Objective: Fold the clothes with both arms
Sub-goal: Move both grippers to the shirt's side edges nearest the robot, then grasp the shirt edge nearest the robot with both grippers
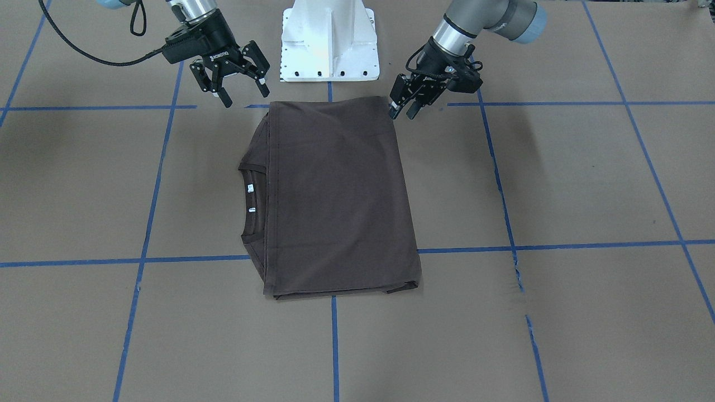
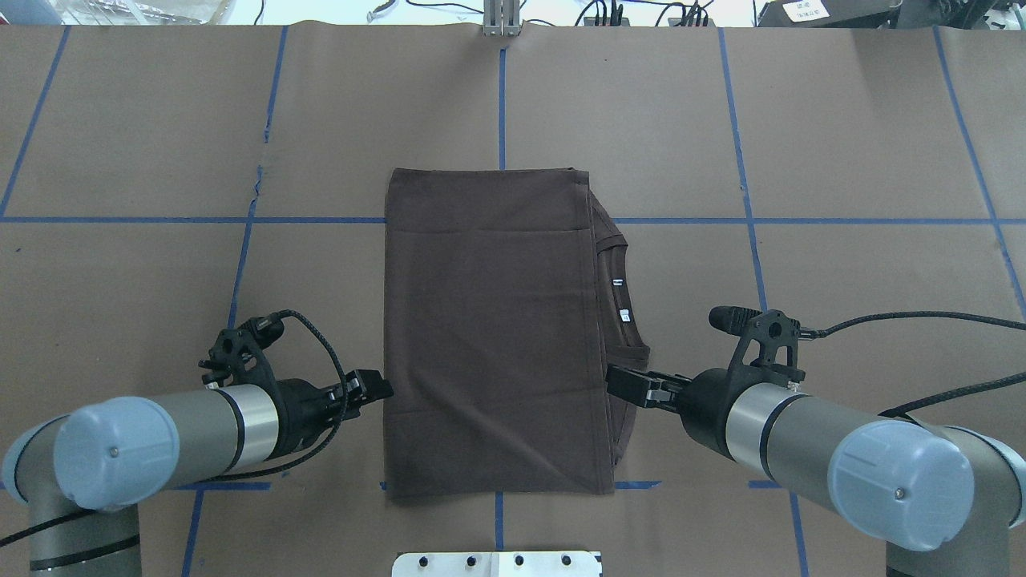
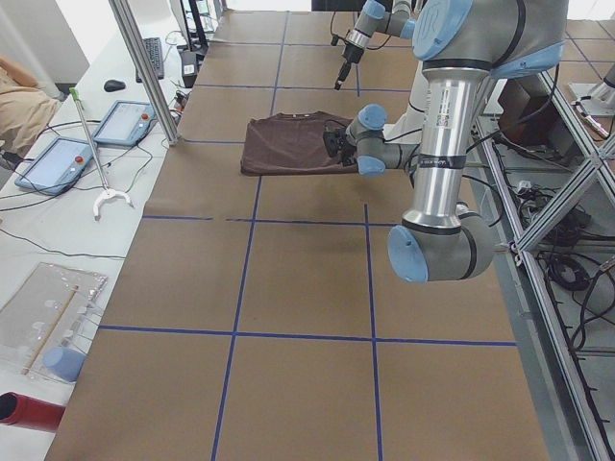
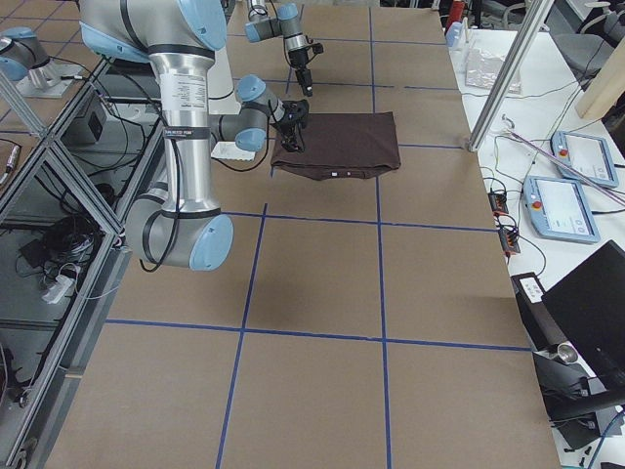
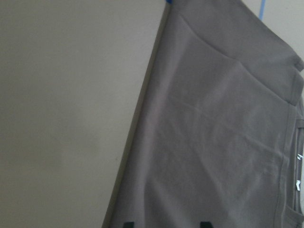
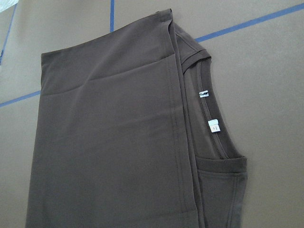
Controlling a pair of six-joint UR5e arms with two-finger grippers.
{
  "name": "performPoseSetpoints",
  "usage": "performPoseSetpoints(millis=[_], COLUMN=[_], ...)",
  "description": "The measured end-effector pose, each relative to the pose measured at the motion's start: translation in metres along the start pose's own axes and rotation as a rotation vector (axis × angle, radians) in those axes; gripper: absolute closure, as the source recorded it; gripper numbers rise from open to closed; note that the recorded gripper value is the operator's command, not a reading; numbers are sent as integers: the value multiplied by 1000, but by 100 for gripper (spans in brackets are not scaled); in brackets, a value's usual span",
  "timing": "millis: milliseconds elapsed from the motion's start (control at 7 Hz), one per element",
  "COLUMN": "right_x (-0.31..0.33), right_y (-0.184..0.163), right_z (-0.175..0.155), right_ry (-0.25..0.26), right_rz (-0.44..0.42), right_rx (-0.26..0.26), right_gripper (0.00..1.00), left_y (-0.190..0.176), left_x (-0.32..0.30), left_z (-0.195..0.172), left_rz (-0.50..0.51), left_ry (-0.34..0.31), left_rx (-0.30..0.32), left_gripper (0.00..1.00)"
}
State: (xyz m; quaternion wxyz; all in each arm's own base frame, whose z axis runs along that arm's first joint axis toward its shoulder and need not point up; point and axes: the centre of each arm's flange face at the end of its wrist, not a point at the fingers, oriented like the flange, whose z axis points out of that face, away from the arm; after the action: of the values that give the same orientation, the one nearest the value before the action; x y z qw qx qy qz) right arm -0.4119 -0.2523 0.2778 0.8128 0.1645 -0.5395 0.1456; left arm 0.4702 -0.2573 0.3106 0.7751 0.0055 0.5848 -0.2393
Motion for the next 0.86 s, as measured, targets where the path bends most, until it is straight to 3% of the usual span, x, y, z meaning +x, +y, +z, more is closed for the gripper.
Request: performPoseSetpoints(millis=[286,857], right_x=[1,1], right_y=[0,0], right_z=[0,0], right_ry=[2,3], right_rz=[0,-1], right_rx=[0,0], right_gripper=[0,0], left_y=[38,71], left_x=[-23,-32], left_z=[21,35], left_rz=[-11,2], left_ry=[-39,-67], left_rx=[-2,-28], left_gripper=[43,43])
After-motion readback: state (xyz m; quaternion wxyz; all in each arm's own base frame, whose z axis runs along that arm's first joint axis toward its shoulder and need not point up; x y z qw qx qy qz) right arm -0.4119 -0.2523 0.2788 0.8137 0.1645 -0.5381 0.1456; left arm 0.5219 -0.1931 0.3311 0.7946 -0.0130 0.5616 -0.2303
